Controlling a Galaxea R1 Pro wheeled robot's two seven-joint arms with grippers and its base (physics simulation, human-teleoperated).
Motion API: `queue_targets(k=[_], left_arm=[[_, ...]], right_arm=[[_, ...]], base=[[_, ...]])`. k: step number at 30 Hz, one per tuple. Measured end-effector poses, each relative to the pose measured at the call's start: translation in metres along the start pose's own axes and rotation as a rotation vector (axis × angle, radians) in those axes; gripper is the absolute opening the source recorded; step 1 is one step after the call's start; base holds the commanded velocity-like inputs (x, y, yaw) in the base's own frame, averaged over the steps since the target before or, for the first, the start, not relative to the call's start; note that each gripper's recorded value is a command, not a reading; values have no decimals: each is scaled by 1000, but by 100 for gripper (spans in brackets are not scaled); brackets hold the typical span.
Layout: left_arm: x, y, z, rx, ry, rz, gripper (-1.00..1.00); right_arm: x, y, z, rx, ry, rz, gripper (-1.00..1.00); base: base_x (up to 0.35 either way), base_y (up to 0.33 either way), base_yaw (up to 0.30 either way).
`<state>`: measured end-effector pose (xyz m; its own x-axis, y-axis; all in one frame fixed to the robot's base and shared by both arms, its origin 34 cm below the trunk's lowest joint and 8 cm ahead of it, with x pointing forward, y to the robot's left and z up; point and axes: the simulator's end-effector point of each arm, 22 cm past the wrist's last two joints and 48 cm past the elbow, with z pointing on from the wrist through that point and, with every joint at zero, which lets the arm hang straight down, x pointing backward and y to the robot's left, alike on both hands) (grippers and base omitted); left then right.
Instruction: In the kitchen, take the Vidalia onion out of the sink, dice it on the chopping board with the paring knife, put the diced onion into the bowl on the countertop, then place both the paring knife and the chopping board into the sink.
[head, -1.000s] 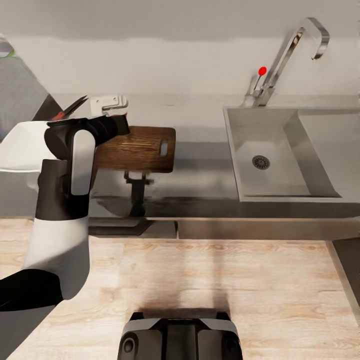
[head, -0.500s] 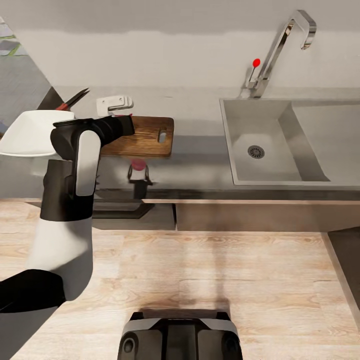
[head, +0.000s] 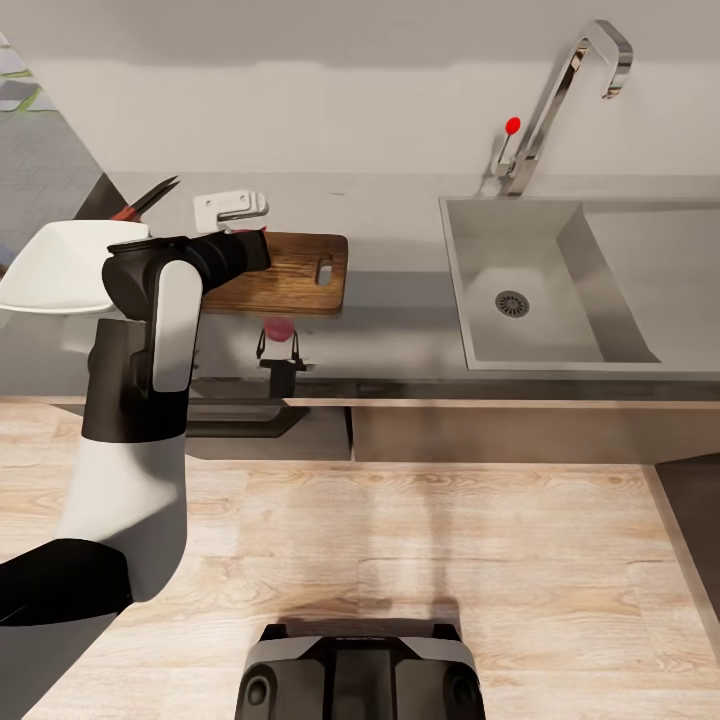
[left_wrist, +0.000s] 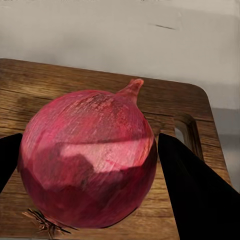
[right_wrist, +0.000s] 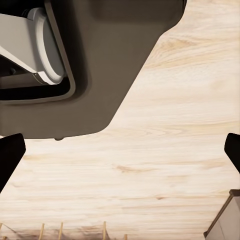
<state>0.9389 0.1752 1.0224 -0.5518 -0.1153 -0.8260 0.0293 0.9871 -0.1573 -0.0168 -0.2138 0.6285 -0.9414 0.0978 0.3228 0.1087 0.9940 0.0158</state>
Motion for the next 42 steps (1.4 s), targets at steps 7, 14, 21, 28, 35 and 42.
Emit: queue_targets(k=[7,14,21,28,35,42], left_arm=[[0,0,0,-1,0,1,-100],[0,1,0,-4,0,4,-100],[1,1,0,-3,1,3,-100],[4,-9,0,11,5,25,-100],[7,-10,1,11,10,28,-100],[9,-8,1,8,13,29,-100]], right_arm=[[0,0,0,-1,0,0,100],[0,0,0,-1,0,0,100],[0,-1,0,0,0,-1,100],[0,-1,0,0,0,-1,100],[0,-1,0,0,0,-1,100],[0,-1,0,0,1,-1,100]], base=[[0,0,0],[16,0,0],[73,0,0],[4,0,0],[0,0,0],[0,0,0]])
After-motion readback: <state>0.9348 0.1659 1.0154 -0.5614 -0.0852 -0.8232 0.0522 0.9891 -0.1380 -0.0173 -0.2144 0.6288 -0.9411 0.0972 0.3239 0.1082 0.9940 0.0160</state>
